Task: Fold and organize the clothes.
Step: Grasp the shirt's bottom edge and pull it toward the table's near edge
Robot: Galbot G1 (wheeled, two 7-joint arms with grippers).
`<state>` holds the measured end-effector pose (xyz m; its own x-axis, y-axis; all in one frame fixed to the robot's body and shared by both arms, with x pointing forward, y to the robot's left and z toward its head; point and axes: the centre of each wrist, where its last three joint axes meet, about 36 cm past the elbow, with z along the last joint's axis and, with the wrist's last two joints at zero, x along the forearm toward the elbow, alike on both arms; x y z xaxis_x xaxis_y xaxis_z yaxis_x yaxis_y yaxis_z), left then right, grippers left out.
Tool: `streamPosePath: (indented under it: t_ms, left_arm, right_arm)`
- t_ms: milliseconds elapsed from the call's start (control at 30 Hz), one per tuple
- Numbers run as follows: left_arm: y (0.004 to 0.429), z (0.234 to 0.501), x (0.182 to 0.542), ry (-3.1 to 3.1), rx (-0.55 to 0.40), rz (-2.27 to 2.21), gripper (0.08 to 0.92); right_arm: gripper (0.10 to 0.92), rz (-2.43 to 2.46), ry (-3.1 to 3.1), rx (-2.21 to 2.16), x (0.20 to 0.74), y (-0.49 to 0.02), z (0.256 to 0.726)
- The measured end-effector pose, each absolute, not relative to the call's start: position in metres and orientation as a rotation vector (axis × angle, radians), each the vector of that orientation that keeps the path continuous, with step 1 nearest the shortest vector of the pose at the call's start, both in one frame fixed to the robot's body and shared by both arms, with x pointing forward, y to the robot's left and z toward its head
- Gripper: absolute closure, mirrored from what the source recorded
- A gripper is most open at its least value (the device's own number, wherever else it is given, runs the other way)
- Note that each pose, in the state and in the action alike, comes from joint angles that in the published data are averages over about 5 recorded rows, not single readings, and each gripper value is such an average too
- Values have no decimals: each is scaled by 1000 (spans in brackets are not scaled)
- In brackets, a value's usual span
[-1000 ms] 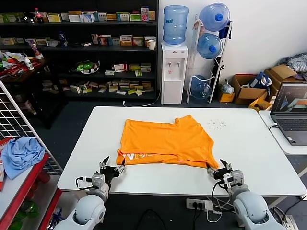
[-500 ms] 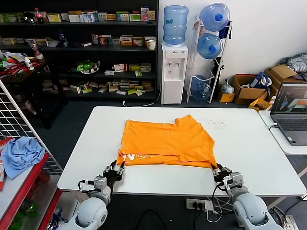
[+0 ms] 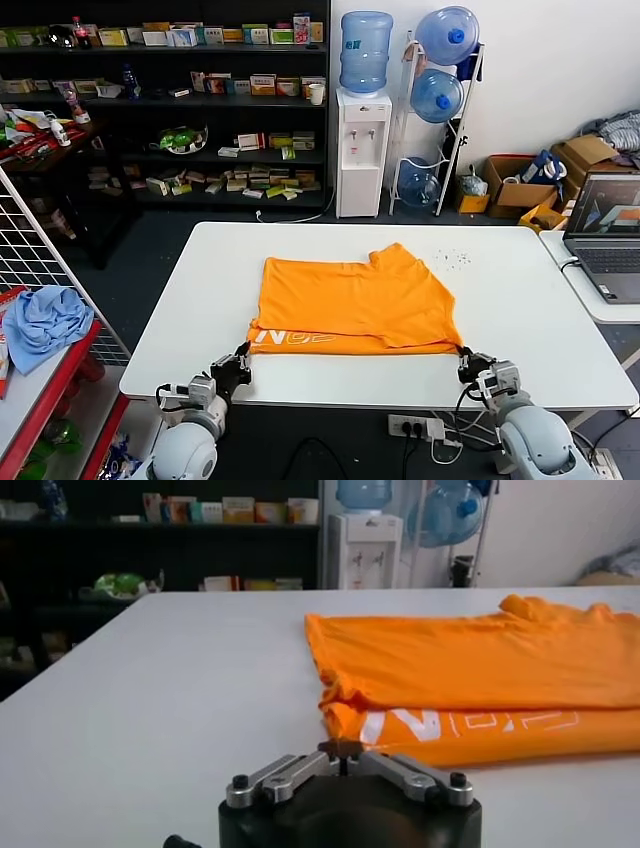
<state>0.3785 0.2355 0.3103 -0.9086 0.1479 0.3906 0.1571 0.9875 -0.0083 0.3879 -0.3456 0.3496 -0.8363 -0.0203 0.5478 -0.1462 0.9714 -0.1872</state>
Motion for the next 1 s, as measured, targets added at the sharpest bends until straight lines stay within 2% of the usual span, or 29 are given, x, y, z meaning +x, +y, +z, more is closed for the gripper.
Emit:
streamPosePath:
  t_ms: [433,633,1000]
  left_arm:
    - [232,330,335,-2721,-296,-32,910]
    - [229,331,309,-2686,-332,-49,877]
    - [227,349,297,-2688,-362,-83,567]
  right_arm:
    - [878,334,-2506,101,350,-356,370]
    - [724,338,-2474,103,331,-357,375]
    - [403,343,-2486,111,317,-352,401]
